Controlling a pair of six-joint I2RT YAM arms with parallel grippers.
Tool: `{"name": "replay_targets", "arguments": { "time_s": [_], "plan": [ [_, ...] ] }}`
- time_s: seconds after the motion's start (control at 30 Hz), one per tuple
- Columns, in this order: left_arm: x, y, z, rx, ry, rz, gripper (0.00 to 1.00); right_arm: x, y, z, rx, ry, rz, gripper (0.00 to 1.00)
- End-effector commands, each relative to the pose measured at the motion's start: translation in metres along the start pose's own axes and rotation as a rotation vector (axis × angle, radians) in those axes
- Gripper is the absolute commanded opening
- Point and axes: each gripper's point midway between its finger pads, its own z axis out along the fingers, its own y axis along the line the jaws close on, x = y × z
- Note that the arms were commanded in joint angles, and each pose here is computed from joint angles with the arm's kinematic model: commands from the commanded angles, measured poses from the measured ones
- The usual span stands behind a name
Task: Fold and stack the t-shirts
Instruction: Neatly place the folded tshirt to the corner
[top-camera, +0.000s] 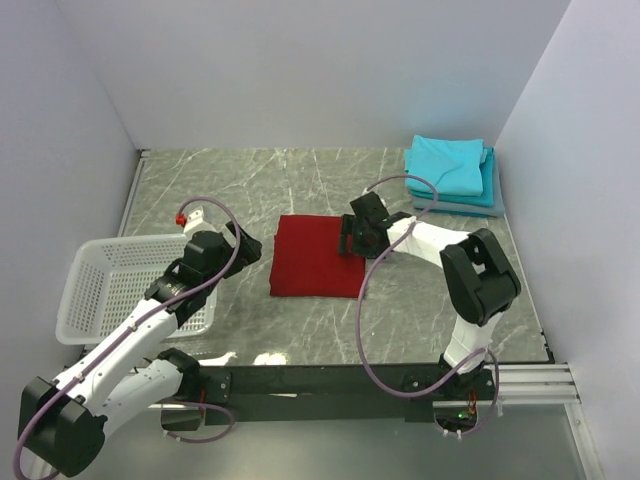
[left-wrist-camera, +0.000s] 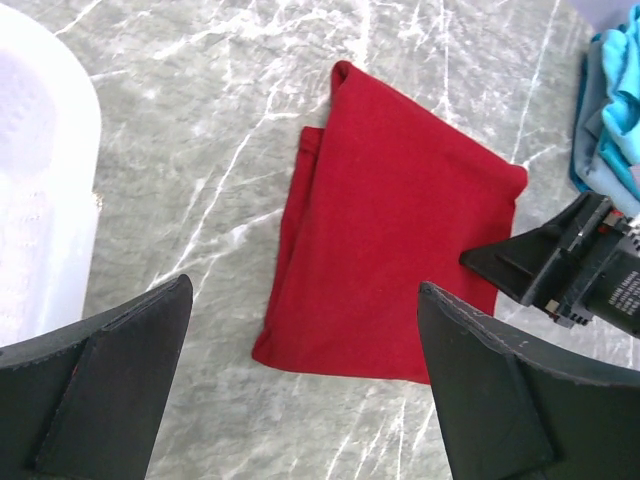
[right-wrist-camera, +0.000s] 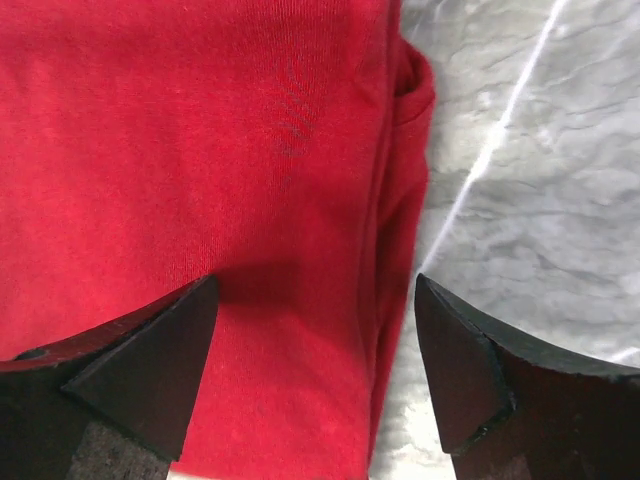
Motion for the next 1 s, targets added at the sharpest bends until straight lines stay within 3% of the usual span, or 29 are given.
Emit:
{"name": "replay_targets", "arguments": {
  "time_s": [0.0, 0.2, 0.3, 0.47, 0.5, 0.57, 0.67, 0.97],
  "plan": [
    [-0.009, 0.001, 0.0, -0.013, -0.035, -0.009, 1.0, -0.007, 0.008, 0.007, 0.027, -0.02, 0.002, 0.84],
    [-0.003, -0.002, 0.002, 0.008, -0.011, 0.002, 1.0, 0.007, 0.008, 0.021, 0.07, 0.017, -0.02, 0.73],
    [-0.002, 0.0, 0.003, 0.0, -0.004, 0.011, 0.99, 0.01, 0.008, 0.027, 0.085, 0.015, -0.038, 0.54],
    [-0.001, 0.0, 0.005, 0.003, -0.006, 0.01, 0.99, -0.001, 0.012, 0.029, 0.083, -0.016, -0.073, 0.33],
    [-0.002, -0.001, 0.004, 0.005, -0.008, 0.008, 1.0, -0.003, 0.012, 0.028, 0.084, -0.021, -0.085, 0.21],
    [-0.002, -0.001, 0.004, 0.004, -0.007, 0.014, 0.99, -0.016, 0.014, 0.024, 0.094, -0.06, -0.134, 0.08],
    [-0.004, 0.002, 0.003, -0.015, -0.012, 0.021, 0.99, -0.036, 0.011, 0.015, 0.133, -0.106, -0.201, 0.0],
    [-0.016, 0.02, -0.002, -0.099, -0.079, 0.03, 1.0, -0.104, -0.002, -0.024, 0.32, -0.275, -0.367, 0.0]
  ]
}}
